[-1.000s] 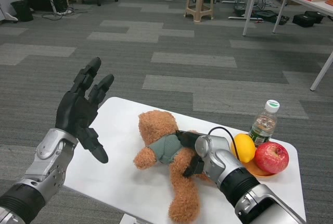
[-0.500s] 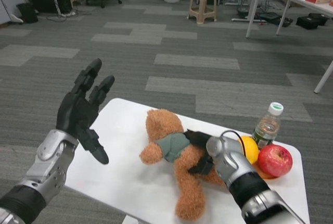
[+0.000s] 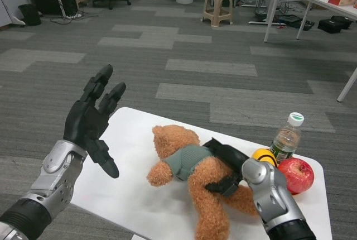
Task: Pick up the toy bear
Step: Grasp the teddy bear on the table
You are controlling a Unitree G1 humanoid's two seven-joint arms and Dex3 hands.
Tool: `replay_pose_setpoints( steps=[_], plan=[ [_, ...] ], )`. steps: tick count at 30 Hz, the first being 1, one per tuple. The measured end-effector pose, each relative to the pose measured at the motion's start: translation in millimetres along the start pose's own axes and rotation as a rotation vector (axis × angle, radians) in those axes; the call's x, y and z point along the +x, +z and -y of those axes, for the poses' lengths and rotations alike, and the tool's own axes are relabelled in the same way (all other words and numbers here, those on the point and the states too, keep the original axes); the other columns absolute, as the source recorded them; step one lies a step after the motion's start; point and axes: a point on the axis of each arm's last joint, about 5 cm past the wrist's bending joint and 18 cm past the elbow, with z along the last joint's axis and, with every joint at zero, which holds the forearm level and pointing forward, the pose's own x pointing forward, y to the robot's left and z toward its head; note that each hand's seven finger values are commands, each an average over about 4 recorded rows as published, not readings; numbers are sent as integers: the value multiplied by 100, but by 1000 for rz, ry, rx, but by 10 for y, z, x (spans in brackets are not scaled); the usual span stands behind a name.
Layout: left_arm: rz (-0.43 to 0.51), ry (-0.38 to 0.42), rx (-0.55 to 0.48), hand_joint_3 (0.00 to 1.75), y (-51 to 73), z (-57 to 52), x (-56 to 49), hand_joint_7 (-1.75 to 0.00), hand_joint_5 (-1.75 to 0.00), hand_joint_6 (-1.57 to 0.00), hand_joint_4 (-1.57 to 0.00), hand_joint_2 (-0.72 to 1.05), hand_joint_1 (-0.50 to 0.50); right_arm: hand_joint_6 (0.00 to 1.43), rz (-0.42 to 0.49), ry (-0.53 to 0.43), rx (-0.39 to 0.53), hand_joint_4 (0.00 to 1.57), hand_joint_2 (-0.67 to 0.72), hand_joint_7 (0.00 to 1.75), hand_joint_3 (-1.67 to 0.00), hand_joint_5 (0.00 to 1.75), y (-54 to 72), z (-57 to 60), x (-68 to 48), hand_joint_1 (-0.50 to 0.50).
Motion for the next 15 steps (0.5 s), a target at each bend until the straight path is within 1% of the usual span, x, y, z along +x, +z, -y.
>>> replay_pose_setpoints(
  steps=[3, 4, 7, 10, 12, 15],
  plan=[
    [0, 0, 0, 9, 0, -1, 0, -14, -33, 0, 0, -64, -48, 20, 31, -28, 3, 0, -67, 136, -143, 136, 36, 42, -50, -38],
    [0, 1, 0, 9, 0, -1, 0, -14, -31, 0, 0, -64, -48, 20, 45, -40, 5, 0, -67, 138, -143, 136, 53, 60, -69, -38],
    [0, 1, 0, 9, 0, -1, 0, -14, -33, 0, 0, -64, -48, 24, 100, -75, 12, 0, -67, 140, -143, 136, 126, 116, -130, -34],
    [0, 1, 0, 9, 0, -2, -1, -14, -33, 0, 0, -64, -48, 29, 138, -97, 15, 2, -62, 140, -143, 136, 178, 148, -167, -36],
    [0, 1, 0, 9, 0, -2, -1, -14, -38, 0, 0, -64, -48, 32, 169, -122, 22, 3, -60, 143, -139, 136, 214, 178, -201, -38],
    [0, 2, 0, 9, 1, -3, -1, -14, -41, 0, 0, -64, -48, 37, 202, -153, 37, 5, -60, 147, -135, 143, 247, 213, -235, -36]
  ],
)
